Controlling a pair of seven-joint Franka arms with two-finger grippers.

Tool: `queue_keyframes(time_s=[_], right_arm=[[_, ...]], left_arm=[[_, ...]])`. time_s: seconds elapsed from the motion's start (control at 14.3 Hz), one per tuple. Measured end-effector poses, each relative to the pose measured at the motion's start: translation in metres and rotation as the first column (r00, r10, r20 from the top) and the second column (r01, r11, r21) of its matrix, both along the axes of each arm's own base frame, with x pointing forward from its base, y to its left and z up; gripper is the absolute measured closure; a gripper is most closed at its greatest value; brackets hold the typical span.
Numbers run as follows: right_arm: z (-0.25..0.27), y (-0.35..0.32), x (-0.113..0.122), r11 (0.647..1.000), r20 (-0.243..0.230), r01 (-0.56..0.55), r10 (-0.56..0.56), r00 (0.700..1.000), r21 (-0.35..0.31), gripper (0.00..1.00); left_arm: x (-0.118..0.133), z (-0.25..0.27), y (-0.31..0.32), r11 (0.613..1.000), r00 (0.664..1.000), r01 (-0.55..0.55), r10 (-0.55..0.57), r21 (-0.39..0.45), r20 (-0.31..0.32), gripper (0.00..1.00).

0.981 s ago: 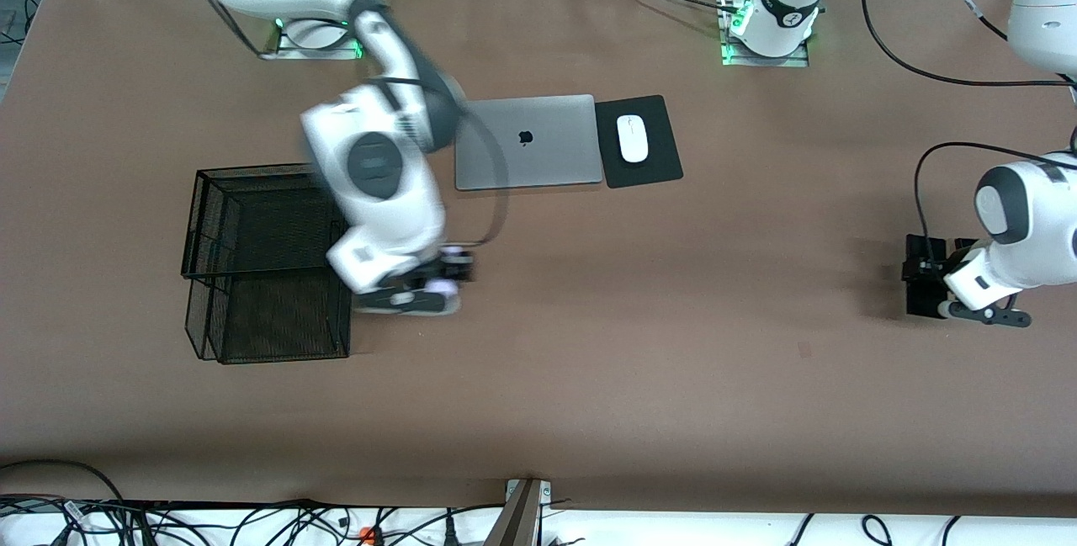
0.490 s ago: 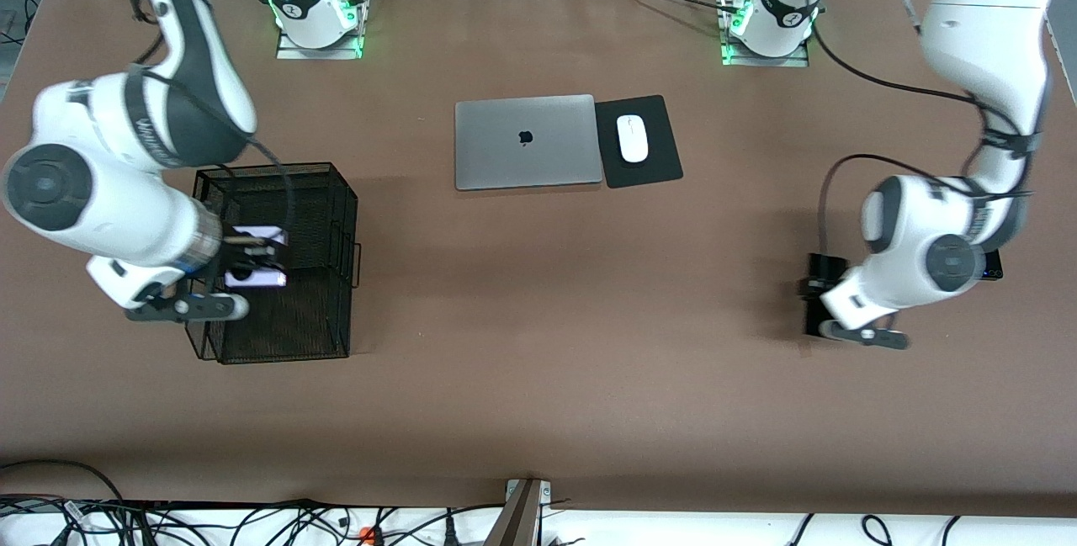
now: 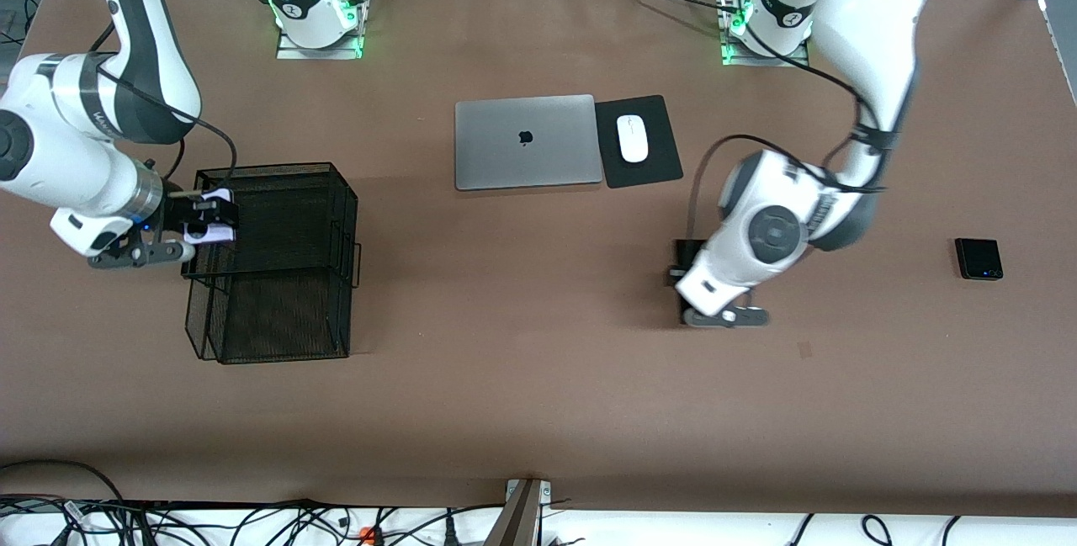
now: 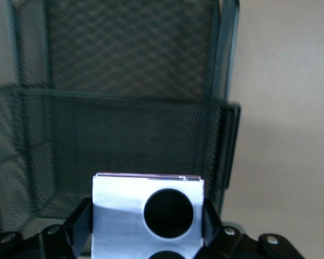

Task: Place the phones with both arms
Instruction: 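Drop the white phone in the basket while the left gripper moves the slab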

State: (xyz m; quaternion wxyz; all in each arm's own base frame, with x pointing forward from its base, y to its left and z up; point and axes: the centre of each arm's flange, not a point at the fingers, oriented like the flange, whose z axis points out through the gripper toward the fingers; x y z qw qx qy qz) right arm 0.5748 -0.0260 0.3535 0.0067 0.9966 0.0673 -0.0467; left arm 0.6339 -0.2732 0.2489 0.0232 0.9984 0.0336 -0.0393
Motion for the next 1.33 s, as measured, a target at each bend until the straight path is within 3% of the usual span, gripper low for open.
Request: queue_keyframes(time_s=[0.28, 0.56, 0.84, 0.98, 1.19, 1.33], right_arm=[[-0.037, -0.011, -0.023, 0.999, 0.003, 0.035, -0.035, 0.999, 0.032, 0.16], [-0.044, -0.011, -0.022, 0.999, 0.045, 0.037, -0.039, 0.998, 0.032, 0.16], [-0.051, -0.011, -0.02, 0.999, 0.054, 0.039, -0.04, 0.998, 0.033, 0.14], [-0.05, -0.011, -0.019, 0.999, 0.056, 0.039, -0.041, 0.998, 0.033, 0.01], [-0.043, -0.01, -0.016, 0.998, 0.066, 0.046, -0.048, 0.997, 0.035, 0.0], [-0.02, 0.004, -0.005, 0.997, 0.052, 0.067, -0.069, 0.996, 0.041, 0.0]], left_arm=[[-0.021, -0.028, -0.1, 0.999, 0.999, -0.035, 0.034, -0.013, -0.006, 0.21], [-0.041, -0.061, -0.167, 1.0, 1.0, 0.003, -0.003, -0.021, -0.009, 0.21], [-0.051, -0.074, -0.187, 1.0, 1.0, -0.002, 0.002, -0.02, -0.013, 0.21], [-0.049, -0.081, -0.19, 0.999, 0.999, -0.037, 0.036, -0.02, -0.012, 0.21], [-0.046, -0.081, -0.19, 0.998, 0.999, -0.053, 0.053, -0.022, -0.007, 0.2], [-0.042, -0.082, -0.188, 0.998, 0.998, -0.058, 0.058, -0.021, 0.0, 0.06]])
